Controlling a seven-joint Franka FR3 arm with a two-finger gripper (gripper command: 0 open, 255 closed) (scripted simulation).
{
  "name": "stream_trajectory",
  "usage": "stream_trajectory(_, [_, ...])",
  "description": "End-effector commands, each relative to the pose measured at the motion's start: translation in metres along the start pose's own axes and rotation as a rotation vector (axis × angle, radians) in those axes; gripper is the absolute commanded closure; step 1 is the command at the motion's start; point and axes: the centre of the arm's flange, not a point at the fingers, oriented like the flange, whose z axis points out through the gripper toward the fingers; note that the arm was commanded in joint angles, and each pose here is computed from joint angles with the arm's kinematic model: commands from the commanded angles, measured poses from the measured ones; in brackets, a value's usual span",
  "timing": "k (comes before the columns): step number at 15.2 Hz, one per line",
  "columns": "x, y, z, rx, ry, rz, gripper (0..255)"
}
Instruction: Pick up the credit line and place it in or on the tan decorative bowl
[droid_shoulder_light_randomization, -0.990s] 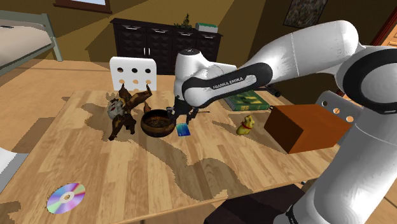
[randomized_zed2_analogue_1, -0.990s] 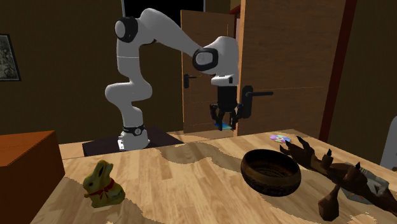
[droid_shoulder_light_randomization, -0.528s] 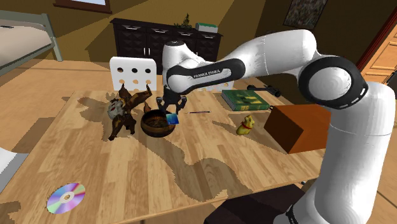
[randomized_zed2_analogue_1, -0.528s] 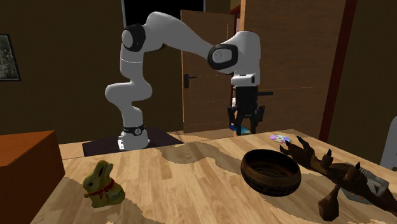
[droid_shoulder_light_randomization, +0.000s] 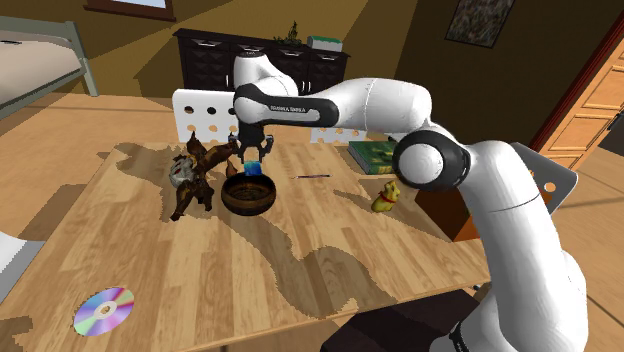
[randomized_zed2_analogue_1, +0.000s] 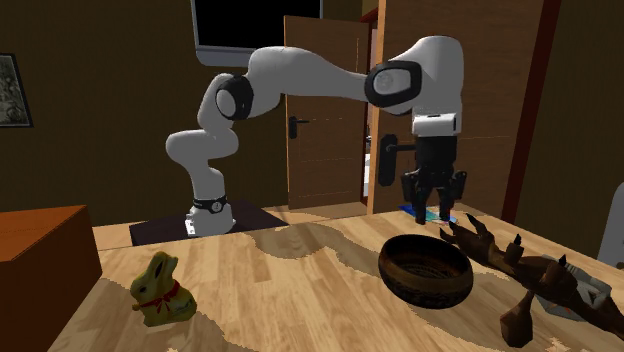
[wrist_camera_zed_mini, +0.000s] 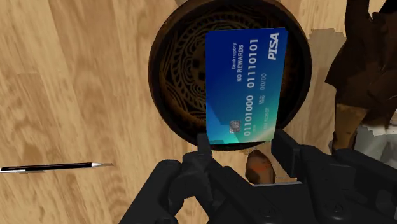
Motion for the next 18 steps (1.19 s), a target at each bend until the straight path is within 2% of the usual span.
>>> stream_trajectory(1, [0.023, -0.008, 0.004, -0.003, -0.001, 0.003, 255])
stream_trajectory(16, [0.011, -0.011, 0.086, -0.003, -0.001, 0.003, 255])
stream_trajectory(18, [0.011, -0.011, 0.086, -0.003, -0.001, 0.003, 255])
